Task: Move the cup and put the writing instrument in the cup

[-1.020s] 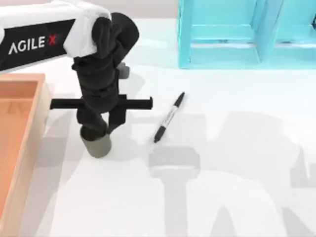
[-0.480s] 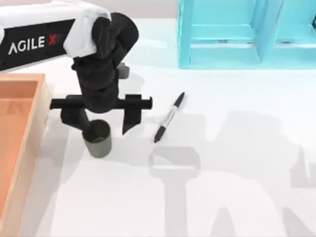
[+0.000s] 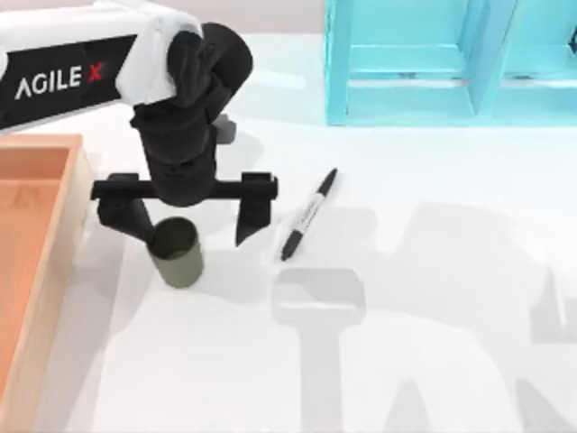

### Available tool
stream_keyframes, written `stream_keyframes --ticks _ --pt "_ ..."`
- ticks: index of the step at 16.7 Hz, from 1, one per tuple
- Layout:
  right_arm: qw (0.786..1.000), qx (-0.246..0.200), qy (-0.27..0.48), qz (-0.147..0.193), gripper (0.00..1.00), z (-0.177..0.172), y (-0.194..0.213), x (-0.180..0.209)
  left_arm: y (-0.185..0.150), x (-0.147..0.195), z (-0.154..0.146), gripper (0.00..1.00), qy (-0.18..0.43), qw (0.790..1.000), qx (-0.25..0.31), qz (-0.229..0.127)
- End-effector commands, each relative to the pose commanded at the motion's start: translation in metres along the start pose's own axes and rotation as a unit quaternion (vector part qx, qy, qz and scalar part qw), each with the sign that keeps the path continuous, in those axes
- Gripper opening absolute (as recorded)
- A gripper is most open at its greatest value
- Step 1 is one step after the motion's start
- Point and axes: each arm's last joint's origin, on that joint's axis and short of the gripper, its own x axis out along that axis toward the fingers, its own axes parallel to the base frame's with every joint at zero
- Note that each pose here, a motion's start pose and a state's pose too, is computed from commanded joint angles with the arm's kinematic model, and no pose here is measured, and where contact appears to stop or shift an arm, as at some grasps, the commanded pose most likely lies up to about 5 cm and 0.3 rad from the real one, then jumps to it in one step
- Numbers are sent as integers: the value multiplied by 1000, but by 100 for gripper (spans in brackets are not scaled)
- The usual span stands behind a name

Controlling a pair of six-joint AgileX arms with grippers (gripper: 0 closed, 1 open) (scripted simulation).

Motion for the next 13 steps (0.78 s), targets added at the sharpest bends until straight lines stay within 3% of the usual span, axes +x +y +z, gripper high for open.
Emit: stream_keyframes --ticks 6,13 --pt "1000 0 0 0 100 0 0 0 -3 -23 8 100 6 1000 -4 3" --pt "1000 0 0 0 100 0 0 0 -3 -128 7 100 4 1000 1 1"
